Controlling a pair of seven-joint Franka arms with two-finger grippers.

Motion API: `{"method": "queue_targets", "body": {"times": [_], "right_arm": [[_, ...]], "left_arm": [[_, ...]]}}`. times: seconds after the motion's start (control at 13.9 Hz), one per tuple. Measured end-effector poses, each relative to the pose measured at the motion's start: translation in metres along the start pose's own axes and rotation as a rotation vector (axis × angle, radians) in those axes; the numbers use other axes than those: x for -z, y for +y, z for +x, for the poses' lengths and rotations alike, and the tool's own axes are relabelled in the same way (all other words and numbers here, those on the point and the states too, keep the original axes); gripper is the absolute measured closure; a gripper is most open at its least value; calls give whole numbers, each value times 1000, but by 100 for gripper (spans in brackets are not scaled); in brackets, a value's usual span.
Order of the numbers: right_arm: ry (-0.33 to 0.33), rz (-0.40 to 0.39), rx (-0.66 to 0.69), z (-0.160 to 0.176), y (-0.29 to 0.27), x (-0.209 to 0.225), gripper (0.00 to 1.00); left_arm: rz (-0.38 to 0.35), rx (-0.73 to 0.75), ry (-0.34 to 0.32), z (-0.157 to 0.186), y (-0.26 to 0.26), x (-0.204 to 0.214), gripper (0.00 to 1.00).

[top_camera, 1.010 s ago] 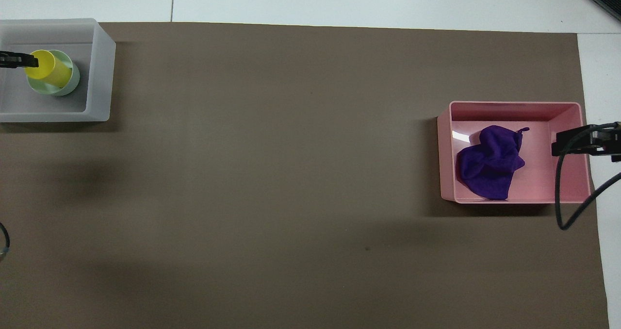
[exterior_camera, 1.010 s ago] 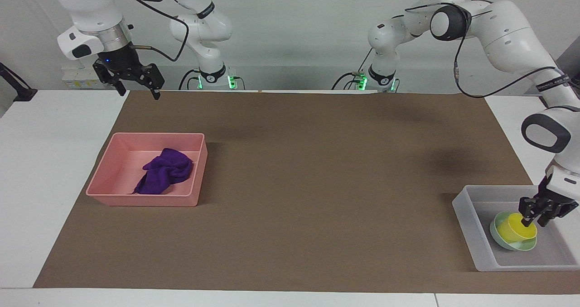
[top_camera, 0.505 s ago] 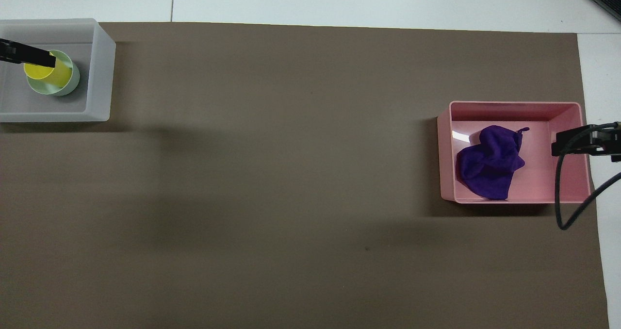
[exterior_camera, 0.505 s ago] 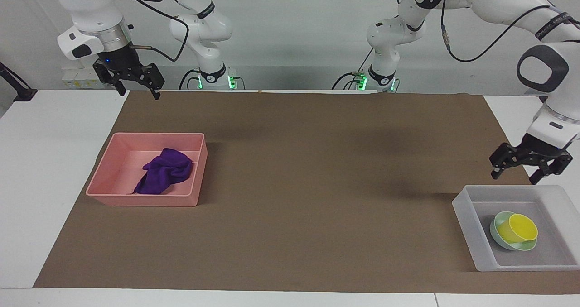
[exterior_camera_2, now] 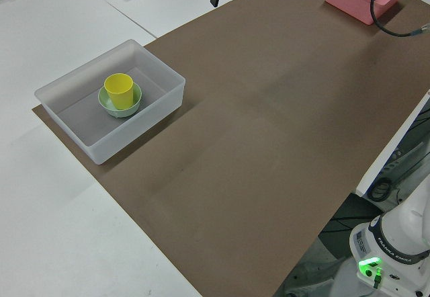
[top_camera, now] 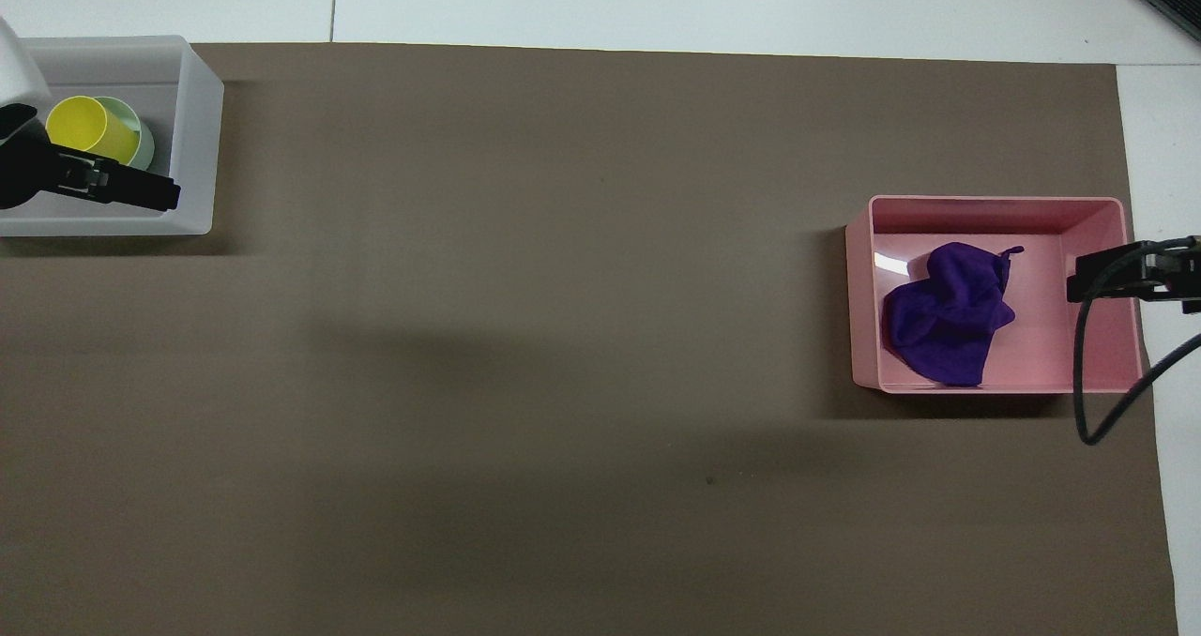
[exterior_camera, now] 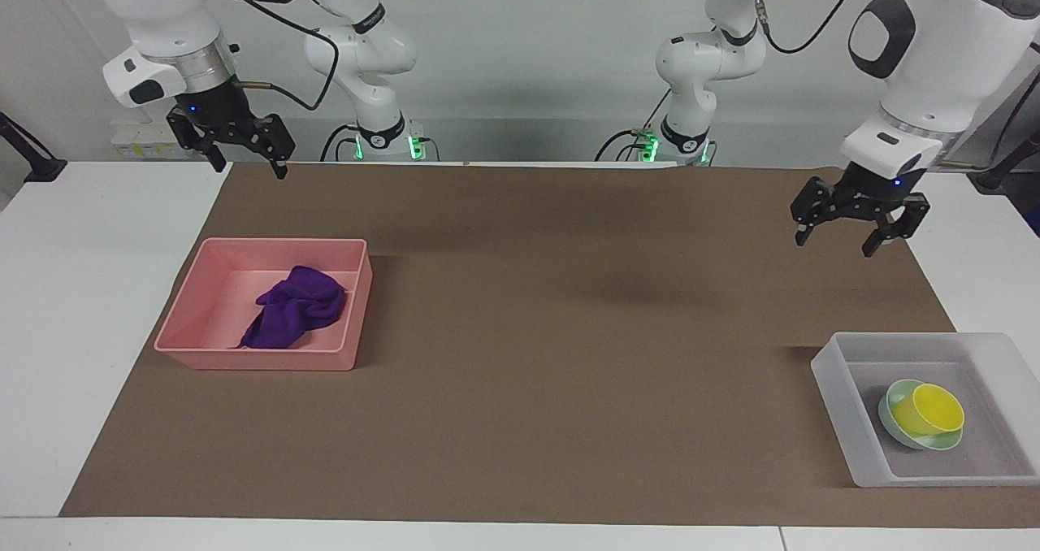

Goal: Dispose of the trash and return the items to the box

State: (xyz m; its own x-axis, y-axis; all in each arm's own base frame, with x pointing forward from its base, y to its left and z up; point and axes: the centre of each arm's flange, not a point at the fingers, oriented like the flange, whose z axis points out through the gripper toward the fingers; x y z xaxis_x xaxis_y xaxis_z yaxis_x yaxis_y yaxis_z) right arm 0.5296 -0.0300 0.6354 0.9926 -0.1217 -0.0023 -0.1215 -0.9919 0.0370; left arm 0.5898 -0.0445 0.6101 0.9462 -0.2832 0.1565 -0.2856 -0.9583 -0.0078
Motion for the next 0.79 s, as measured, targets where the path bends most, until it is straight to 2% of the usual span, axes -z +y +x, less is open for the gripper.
{"method": "queue_targets", "body": {"times": [0.14,0.51,0.79], "right_arm": [[0,0,0,0,0,0,0],[0,0,0,0,0,0,0],[0,0,0,0,0,0,0]], "left_arm": [[3,3,-16,-6,1,7,0],[-11,39,-104,-29,-14,14,0],[-19,48,-137,-34,-16,13,0]]}}
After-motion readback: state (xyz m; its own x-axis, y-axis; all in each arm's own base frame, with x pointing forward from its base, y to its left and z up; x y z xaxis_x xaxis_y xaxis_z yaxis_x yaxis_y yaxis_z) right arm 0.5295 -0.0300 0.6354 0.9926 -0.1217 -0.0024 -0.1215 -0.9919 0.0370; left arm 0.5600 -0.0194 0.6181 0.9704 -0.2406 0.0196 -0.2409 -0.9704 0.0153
